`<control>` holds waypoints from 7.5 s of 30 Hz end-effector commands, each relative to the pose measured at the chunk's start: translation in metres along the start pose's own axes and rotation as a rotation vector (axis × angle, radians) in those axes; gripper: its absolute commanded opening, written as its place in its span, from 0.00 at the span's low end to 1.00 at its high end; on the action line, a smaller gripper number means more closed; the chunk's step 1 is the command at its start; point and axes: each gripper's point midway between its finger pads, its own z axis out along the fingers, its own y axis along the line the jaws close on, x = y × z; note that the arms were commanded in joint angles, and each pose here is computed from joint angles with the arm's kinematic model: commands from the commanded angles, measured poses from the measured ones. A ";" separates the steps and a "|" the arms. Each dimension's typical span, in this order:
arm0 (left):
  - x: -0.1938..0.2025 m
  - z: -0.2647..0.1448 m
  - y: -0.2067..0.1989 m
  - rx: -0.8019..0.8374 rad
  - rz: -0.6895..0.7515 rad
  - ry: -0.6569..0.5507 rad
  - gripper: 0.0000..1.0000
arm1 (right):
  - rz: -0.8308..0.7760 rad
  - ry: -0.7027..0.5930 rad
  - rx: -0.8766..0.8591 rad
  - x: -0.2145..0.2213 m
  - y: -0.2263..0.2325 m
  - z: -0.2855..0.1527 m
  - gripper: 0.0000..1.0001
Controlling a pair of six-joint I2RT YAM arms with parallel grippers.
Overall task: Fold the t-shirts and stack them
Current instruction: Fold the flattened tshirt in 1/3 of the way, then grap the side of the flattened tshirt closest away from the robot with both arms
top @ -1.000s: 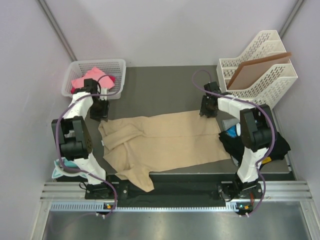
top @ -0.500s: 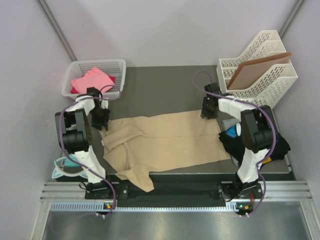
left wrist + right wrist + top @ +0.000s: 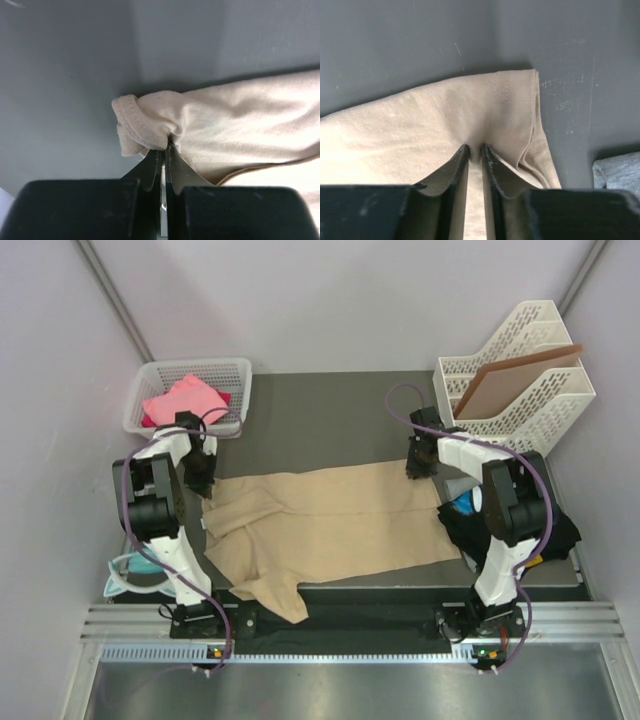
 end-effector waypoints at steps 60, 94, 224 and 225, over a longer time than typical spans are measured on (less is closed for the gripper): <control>0.049 -0.117 -0.161 0.149 0.713 -0.339 0.66 | 0.072 -0.166 0.193 -0.046 -0.054 -0.082 0.75; 0.210 -0.111 -0.137 0.194 1.111 0.045 0.72 | -0.182 -0.062 -0.017 0.071 0.033 -0.086 0.72; 0.089 -0.080 -0.072 -0.209 1.101 -0.049 0.00 | 0.060 -0.018 0.094 0.183 -0.038 -0.123 0.44; 0.089 -0.081 -0.072 -0.208 1.101 -0.049 0.00 | 0.062 -0.015 0.097 0.185 -0.040 -0.123 0.53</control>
